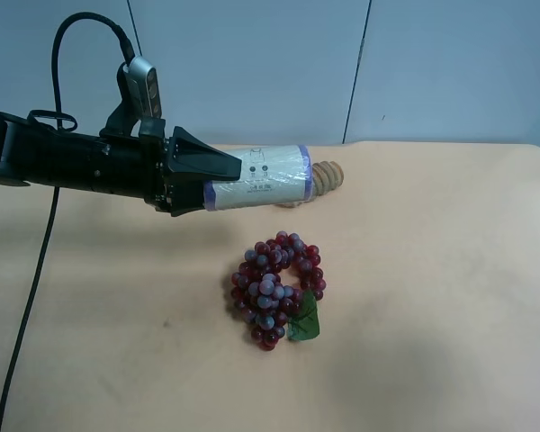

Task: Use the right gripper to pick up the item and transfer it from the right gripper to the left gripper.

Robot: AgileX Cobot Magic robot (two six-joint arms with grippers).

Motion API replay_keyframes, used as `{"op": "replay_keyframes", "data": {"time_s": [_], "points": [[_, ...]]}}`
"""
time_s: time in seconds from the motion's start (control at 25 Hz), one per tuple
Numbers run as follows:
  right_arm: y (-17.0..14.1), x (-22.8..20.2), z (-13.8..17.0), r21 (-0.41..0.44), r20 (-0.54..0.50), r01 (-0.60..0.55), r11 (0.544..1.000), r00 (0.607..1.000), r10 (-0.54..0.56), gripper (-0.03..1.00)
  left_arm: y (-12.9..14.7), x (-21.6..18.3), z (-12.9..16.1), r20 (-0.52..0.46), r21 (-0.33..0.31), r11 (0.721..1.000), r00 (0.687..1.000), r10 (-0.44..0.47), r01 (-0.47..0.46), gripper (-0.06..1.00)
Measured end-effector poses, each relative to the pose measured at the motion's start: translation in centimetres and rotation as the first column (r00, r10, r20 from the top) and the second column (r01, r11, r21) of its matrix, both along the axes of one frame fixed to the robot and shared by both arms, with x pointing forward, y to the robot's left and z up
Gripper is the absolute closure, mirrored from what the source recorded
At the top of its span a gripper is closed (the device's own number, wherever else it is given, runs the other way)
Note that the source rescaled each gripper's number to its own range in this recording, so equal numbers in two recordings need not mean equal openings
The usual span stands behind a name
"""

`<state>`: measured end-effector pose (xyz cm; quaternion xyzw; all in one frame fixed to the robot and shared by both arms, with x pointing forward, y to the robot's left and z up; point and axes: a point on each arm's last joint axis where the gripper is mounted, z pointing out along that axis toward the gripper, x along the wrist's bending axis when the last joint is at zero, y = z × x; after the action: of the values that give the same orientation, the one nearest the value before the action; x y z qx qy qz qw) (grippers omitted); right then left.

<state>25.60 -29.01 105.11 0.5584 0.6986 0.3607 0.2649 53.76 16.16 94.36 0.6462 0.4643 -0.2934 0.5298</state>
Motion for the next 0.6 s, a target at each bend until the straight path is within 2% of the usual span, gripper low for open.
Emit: {"op": "replay_keyframes", "data": {"time_s": [0.2, 0.4, 0.6], "points": [[-0.1, -0.3, 0.0, 0.004, 0.02, 0.023, 1.0, 1.0, -0.023, -0.03, 0.0, 0.0, 0.0, 0.0, 0.0, 1.0, 1.0, 0.0, 0.0, 0.94], [-0.3, -1.1, 0.1, 0.015, 0.08, 0.119, 0.993, 0.989, -0.12, -0.03, 0.0, 0.0, 0.0, 0.0, 0.0, 1.0, 1.0, 0.0, 0.0, 0.94], [-0.5, -2.3, 0.1, 0.023, 0.16, 0.24, 0.97, 0.957, -0.241, -0.03, 0.0, 0.0, 0.0, 0.0, 0.0, 1.0, 1.0, 0.0, 0.0, 0.94]]}}
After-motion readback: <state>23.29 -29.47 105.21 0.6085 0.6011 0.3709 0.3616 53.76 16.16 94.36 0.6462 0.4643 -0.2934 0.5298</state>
